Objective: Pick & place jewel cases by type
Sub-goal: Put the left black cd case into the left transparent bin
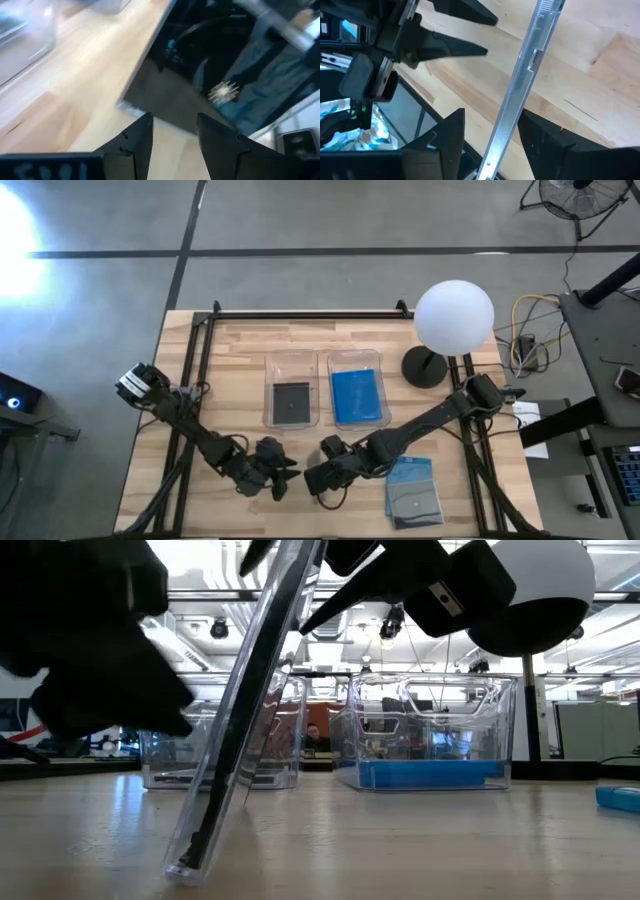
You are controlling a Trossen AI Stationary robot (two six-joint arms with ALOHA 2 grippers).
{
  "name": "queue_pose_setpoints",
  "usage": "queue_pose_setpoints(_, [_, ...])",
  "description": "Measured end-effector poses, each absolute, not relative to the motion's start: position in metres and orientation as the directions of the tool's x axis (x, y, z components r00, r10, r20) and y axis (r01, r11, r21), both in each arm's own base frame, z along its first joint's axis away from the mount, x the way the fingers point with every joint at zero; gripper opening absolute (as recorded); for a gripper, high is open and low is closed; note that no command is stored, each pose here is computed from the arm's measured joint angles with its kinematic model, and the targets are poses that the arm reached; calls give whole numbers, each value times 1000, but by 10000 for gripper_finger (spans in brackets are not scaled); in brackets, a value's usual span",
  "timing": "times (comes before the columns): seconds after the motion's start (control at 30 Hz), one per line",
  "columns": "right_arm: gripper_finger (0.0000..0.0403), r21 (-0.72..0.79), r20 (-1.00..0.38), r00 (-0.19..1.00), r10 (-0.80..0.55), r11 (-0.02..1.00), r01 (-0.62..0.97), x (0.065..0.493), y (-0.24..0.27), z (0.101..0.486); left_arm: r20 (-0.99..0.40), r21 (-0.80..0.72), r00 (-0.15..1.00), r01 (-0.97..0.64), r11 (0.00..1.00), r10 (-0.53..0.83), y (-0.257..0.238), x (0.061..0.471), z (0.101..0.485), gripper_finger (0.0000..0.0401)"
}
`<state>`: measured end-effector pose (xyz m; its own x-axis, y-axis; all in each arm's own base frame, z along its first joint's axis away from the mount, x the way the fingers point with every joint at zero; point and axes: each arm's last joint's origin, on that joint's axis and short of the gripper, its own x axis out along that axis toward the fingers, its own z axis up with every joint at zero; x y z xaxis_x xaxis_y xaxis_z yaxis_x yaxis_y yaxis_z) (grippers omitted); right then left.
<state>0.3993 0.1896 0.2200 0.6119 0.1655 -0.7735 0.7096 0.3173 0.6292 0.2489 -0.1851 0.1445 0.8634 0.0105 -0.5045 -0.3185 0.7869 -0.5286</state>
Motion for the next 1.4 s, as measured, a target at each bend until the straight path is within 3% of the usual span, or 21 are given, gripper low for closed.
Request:
queue_pose_setpoints(0.57, [38,610,-792,571,216,245,754,402,191,204,-519,-529,852,-381,758,65,-193,228,143,133])
queue_pose_setpoints(0.8, [27,607,-794,568,215,246,755,398,189,212,-514,-495,850,-403,770,114,-191,194,172,133])
queue_pose_setpoints(0.93, [29,652,-758,611,226,244,718,393,186,235,-456,-540,881,-386,748,126,-190,166,196,133])
queue_pose_setpoints(1.2, [29,754,-623,780,-65,217,620,382,145,296,-226,-654,957,-286,700,180,-184,123,241,133])
queue_pose_setpoints(1.4, [29,711,-639,752,-161,250,657,409,70,287,-178,-691,965,-261,674,191,-175,116,256,133])
